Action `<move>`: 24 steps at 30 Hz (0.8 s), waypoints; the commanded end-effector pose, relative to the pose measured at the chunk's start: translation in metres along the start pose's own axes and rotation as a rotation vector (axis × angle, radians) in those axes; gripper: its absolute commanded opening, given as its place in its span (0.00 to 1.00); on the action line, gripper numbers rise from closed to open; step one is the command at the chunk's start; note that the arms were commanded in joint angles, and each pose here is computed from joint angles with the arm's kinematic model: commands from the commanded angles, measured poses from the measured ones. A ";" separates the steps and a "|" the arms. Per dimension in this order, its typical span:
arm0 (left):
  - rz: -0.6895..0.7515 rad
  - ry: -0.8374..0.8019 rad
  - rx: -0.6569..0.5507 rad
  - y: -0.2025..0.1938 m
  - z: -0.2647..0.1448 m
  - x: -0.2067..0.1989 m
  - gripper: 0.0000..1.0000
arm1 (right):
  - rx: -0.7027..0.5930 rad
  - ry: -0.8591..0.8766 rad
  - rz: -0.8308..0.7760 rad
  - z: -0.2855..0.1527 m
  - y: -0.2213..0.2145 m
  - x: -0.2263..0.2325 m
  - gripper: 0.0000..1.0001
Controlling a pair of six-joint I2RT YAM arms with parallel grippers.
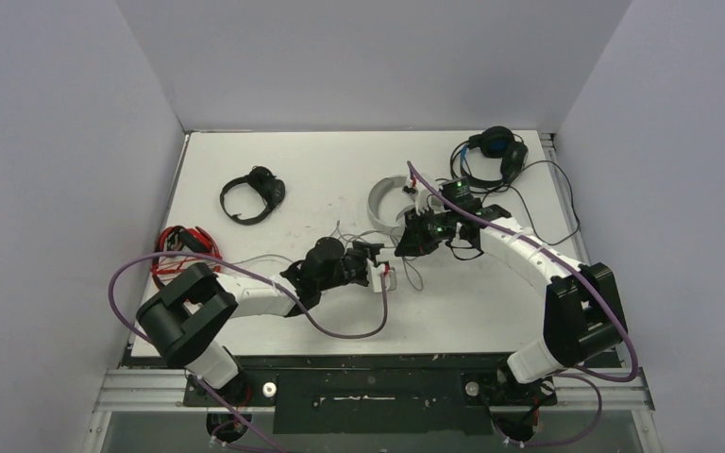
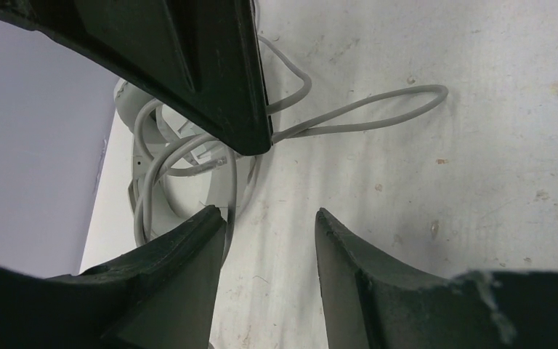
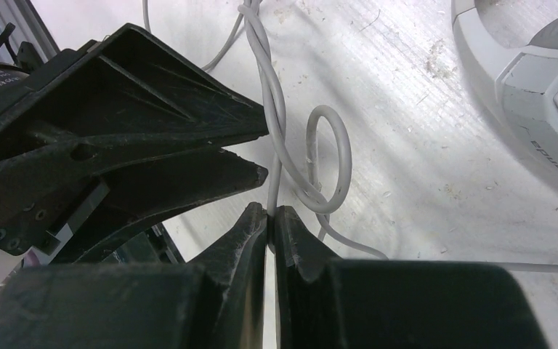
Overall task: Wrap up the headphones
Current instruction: Untie the headphones cable at the center of the board.
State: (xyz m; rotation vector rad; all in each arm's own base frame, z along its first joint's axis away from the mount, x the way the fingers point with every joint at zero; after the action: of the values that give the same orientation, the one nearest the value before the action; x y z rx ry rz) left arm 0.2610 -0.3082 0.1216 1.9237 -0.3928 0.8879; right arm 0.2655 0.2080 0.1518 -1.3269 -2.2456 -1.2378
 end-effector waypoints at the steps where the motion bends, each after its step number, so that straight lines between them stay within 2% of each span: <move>1: 0.039 0.088 -0.057 0.013 0.008 0.029 0.47 | -0.054 0.049 -0.048 -0.004 0.020 0.010 0.00; 7: 0.049 0.117 -0.047 0.013 0.003 0.032 0.47 | -0.046 0.055 -0.044 -0.002 0.020 0.008 0.00; 15: 0.063 0.098 -0.020 0.001 0.025 0.033 0.42 | -0.043 0.063 -0.041 -0.002 0.021 0.010 0.00; 18: 0.073 0.138 -0.001 -0.001 0.028 0.041 0.27 | -0.044 0.054 -0.040 -0.003 0.021 0.009 0.00; 21: 0.077 0.157 0.034 -0.003 0.025 0.048 0.00 | -0.042 0.030 -0.033 -0.005 0.020 0.007 0.00; 24: 0.051 0.197 0.081 -0.005 0.008 0.047 0.00 | -0.050 -0.042 -0.010 -0.008 0.019 -0.003 0.00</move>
State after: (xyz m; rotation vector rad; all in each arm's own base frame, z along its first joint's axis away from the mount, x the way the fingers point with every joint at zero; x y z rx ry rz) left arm 0.2937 -0.3169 0.1166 1.9489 -0.3781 1.0131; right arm 0.2670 0.2089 0.1461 -1.3323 -2.2290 -1.2121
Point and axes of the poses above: each gripper's point midway between its finger pads, its own z axis out along the fingers, its own x axis along the line the jaws close on, y = z × x, the point moved 4 cm from there along -z, back along the fingers, and after that the axes turned 8 degrees about z, right-handed, at the moved point
